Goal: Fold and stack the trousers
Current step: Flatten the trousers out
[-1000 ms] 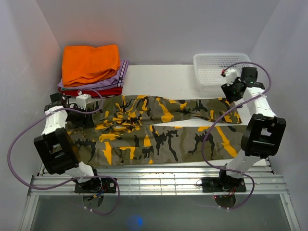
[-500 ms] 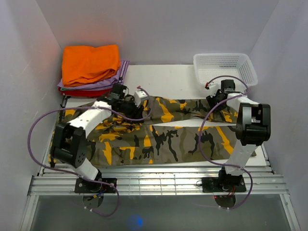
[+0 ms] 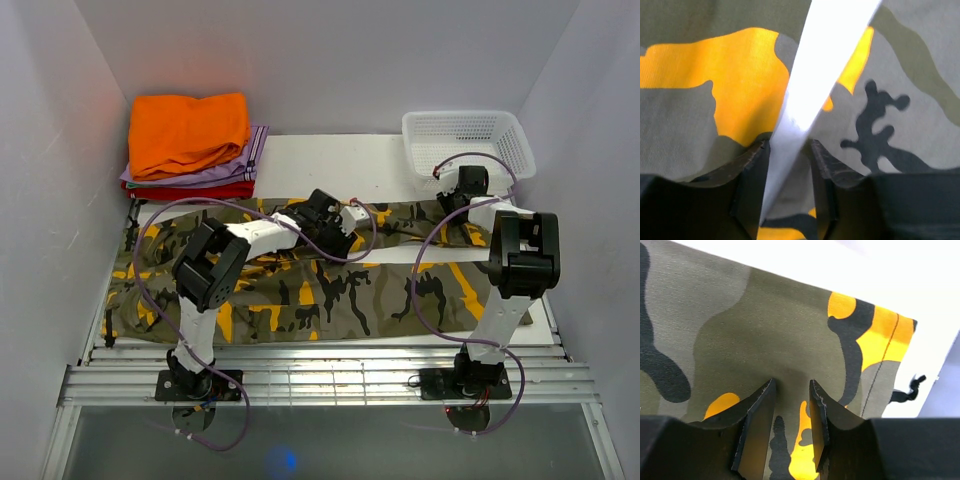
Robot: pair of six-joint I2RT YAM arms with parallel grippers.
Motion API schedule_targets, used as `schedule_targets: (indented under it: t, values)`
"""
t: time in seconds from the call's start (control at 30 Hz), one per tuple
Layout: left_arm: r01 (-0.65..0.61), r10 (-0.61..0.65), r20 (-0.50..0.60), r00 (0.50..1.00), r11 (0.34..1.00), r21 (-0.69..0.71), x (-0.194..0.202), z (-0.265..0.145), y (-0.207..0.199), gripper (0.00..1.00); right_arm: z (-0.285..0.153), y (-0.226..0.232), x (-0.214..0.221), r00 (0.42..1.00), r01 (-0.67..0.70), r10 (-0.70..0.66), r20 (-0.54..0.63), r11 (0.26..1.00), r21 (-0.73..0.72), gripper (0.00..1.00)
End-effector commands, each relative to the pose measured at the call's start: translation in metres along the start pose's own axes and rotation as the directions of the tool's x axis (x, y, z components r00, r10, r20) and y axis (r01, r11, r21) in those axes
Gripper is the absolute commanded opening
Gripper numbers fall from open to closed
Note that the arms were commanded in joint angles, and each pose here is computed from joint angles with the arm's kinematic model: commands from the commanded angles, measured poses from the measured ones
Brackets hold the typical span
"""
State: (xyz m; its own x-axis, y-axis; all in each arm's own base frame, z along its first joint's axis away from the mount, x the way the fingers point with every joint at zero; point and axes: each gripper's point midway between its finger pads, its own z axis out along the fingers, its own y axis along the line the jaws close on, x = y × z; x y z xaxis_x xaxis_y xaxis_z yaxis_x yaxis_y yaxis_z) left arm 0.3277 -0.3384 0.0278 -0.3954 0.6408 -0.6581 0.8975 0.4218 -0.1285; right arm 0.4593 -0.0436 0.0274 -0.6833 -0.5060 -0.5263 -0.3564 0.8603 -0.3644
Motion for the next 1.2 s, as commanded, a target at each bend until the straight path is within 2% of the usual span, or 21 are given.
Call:
schedule_targets:
  t: [0.0,0.03,0.07,0.17,0.27,0.43,0.5,0.53,0.67,0.9,1.03,1.17]
  values:
    - [0.061,-0.061,-0.011,0.998,0.998,0.031,-0.005,0.009,0.000,0.48,0.010,-0.007,0.035,0.994,-0.005,0.011,-0.112,0.999,0.054,0.40]
    - [0.091,-0.085,-0.062,0.994,0.991,0.094,0.010,0.014,-0.012,0.45,0.012,-0.009,0.038,0.992,-0.005,0.012,-0.122,0.998,0.058,0.40]
    - [0.100,-0.091,-0.054,0.994,0.975,0.200,0.008,0.012,-0.032,0.43,0.013,-0.014,0.040,0.992,-0.007,0.015,-0.127,0.998,0.067,0.40]
    - [0.083,-0.059,-0.084,0.995,0.944,0.321,0.019,0.002,-0.075,0.41,0.014,-0.025,0.044,0.989,-0.007,0.019,-0.145,0.996,0.083,0.40]
    - [0.034,0.004,-0.100,0.995,0.926,0.376,0.029,-0.010,-0.107,0.36,0.015,-0.031,0.045,0.988,-0.017,0.030,-0.155,0.997,0.081,0.40]
    - [0.036,0.010,-0.110,0.994,0.913,0.407,0.030,-0.029,-0.121,0.33,0.007,-0.025,0.045,0.988,-0.006,0.011,-0.154,0.999,0.035,0.39]
    - [0.018,0.018,-0.089,0.996,0.921,0.388,0.021,-0.036,-0.120,0.37,0.003,-0.023,0.043,0.990,0.008,-0.006,-0.141,1.000,0.016,0.39]
    - [0.000,0.025,-0.066,0.997,0.935,0.354,0.012,-0.038,-0.113,0.46,-0.003,-0.022,0.041,0.991,0.013,-0.012,-0.132,1.000,0.012,0.40]
    - [-0.041,0.030,0.065,0.997,0.984,0.172,-0.035,-0.048,-0.083,0.57,-0.015,-0.013,0.037,0.993,0.020,-0.027,-0.116,0.998,-0.056,0.38]
    - [-0.081,0.079,0.185,0.980,0.997,-0.001,-0.093,-0.038,-0.036,0.57,-0.011,-0.006,0.047,0.987,0.025,-0.038,-0.158,0.996,-0.089,0.37]
    - [-0.068,0.081,0.184,0.980,0.995,-0.076,-0.103,-0.008,-0.009,0.57,-0.008,-0.007,0.052,0.984,0.026,-0.041,-0.176,0.996,-0.087,0.36]
    - [-0.051,0.062,0.138,0.989,0.996,-0.080,-0.092,0.023,0.007,0.56,-0.007,-0.011,0.052,0.983,0.024,-0.037,-0.178,0.997,-0.074,0.36]
